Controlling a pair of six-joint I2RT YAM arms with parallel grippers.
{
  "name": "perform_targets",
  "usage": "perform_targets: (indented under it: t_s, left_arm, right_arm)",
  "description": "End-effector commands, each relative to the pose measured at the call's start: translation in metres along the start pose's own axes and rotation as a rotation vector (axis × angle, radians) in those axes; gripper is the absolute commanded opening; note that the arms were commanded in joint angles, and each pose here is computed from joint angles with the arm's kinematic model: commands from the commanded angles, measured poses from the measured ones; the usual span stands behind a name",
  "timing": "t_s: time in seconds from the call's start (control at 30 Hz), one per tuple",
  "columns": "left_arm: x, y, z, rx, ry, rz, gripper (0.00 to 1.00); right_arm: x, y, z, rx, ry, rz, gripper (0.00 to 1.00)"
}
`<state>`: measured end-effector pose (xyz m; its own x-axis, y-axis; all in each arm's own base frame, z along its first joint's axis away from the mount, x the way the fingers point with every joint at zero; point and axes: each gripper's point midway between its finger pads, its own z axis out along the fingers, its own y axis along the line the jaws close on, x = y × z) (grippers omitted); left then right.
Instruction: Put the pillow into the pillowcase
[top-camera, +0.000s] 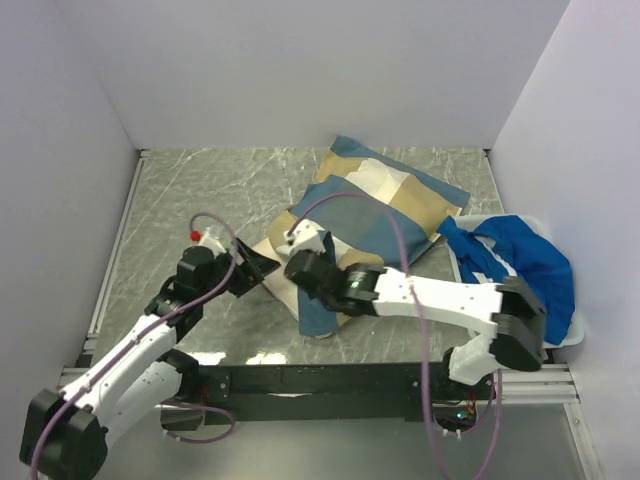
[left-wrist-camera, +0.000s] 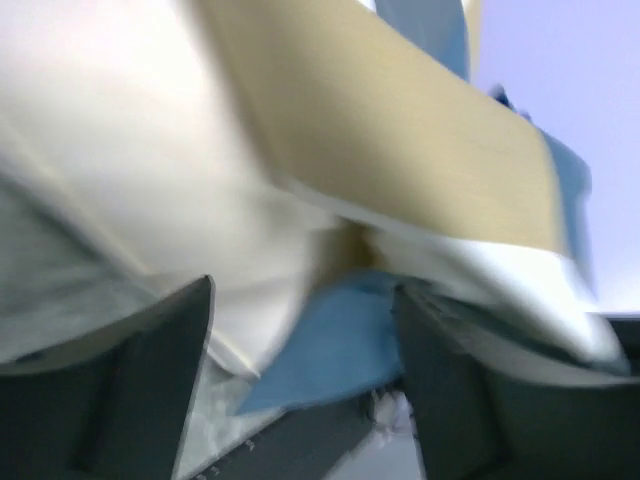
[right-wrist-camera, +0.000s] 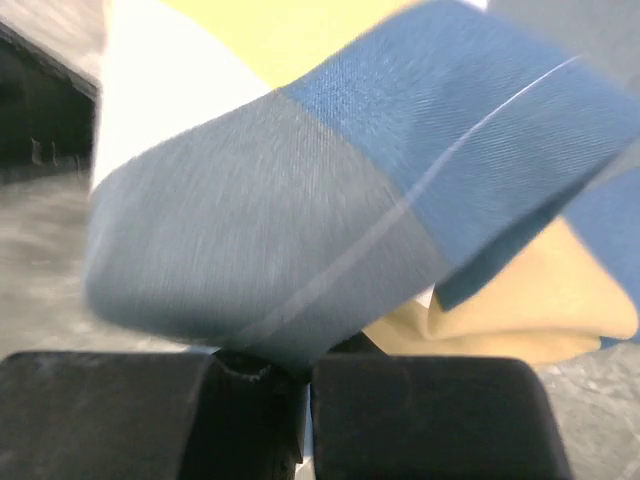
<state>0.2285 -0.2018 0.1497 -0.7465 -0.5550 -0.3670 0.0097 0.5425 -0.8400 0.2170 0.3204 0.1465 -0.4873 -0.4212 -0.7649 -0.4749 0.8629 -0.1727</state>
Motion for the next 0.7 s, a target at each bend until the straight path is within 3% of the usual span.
perform_targets:
  t_s: [0.0,0.03,0.2,0.47,0.6,0.67]
  left_arm:
    - [-0.025,0.026,-0.014,-0.084,-0.170,-0.117,0.86]
    - [-0.017,0.037,-0.013,-0.093,-0.162,-0.150,0.91]
    - [0.000,0.036,-0.001,0.007,-0.102,-0.157,0.94]
    - [0.019,0.064,0.030,-0.094,-0.084,-0.184,1.00]
    - [0.006,0.059,0.048,-0.054,-0.149,-0.194,0.99]
    - [-0.009,0.050,0.062,-0.011,-0.201,-0.185,0.91]
  right_arm:
    - [-0.060,-0.012,-0.047,-0.166,-0.124,0.141,0.00]
    - [-0.066,-0.016,-0.052,-0.179,-0.134,0.150,0.00]
    - [-0.080,-0.012,-0.065,-0.234,-0.133,0.131,0.00]
    - [-0.101,0.003,-0.072,-0.297,-0.130,0.125,0.00]
    - [-0.113,0.017,-0.078,-0.360,-0.132,0.138,0.00]
    - [-0.115,0.030,-0.079,-0.406,-0.113,0.126,0.00]
